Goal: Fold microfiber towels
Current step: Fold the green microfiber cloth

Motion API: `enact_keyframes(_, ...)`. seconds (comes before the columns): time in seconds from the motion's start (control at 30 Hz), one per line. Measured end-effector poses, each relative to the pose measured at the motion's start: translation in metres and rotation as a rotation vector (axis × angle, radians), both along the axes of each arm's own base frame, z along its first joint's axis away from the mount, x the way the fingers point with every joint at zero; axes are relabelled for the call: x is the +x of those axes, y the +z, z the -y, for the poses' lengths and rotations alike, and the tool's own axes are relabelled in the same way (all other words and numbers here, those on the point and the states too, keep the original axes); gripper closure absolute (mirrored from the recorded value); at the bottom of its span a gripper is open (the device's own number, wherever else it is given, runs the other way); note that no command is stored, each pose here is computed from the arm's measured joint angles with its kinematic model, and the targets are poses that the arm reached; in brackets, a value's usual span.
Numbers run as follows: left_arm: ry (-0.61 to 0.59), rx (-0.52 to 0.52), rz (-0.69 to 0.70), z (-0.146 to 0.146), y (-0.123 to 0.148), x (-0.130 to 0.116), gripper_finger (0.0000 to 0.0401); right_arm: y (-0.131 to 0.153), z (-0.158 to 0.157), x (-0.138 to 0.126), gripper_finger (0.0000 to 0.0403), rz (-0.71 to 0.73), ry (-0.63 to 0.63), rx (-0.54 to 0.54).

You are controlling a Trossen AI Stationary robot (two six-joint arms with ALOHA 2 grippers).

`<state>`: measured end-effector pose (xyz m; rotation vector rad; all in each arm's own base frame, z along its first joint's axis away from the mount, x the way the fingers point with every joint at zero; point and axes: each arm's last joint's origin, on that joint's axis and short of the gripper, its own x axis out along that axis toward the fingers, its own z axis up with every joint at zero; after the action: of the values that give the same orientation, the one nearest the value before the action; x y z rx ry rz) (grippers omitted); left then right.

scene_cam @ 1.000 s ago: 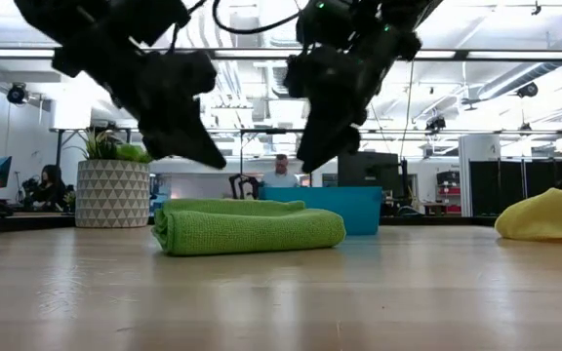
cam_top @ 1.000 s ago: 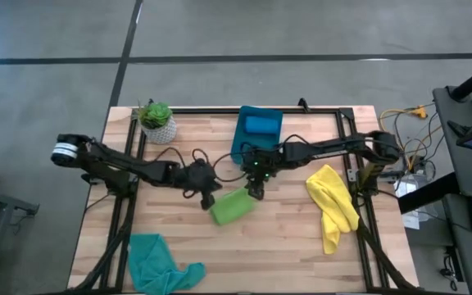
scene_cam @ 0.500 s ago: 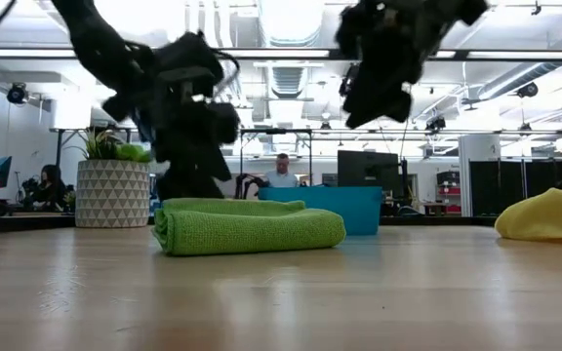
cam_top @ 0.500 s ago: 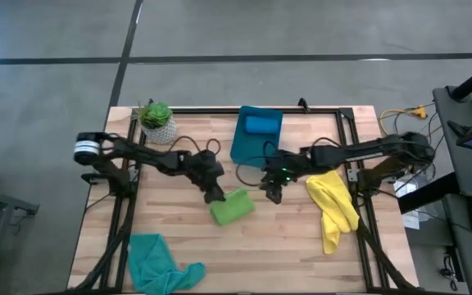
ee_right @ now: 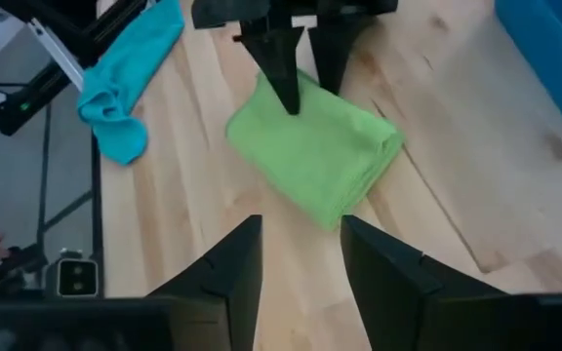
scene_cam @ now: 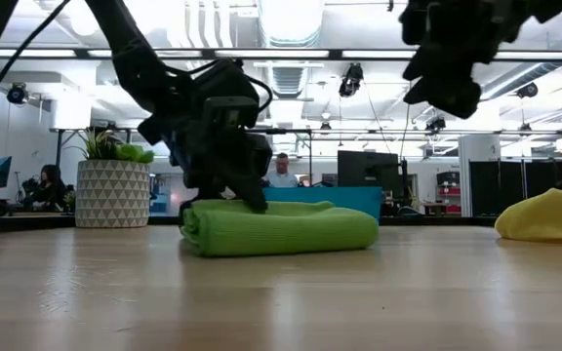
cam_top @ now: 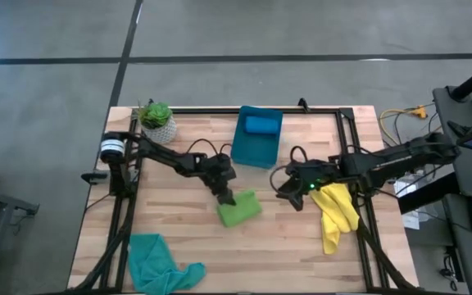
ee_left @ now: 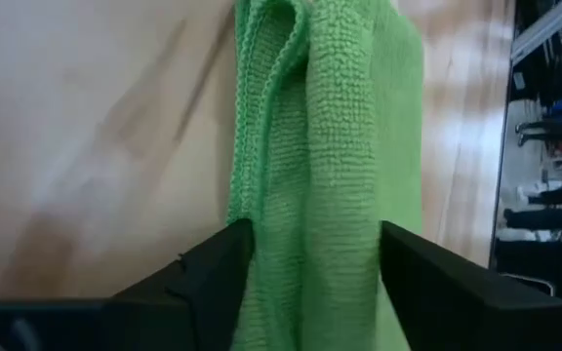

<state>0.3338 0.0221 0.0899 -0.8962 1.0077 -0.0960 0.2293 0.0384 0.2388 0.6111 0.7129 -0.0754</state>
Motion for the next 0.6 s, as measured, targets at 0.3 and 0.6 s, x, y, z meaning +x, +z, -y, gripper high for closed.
enact_keyframes(0.3,-0.048,0.055,-0.053,0.022,-0.017,0.003,0.0387,0.000,-0.004,-0.003,0.0274,0.033,-0.022,-0.013)
enact_keyframes(0.6,-0.026,0.181,0.072,0.022,0.018,0.003,0.0400,-0.018,-0.002,0.004,0.0262,0.288,-0.159,0.162)
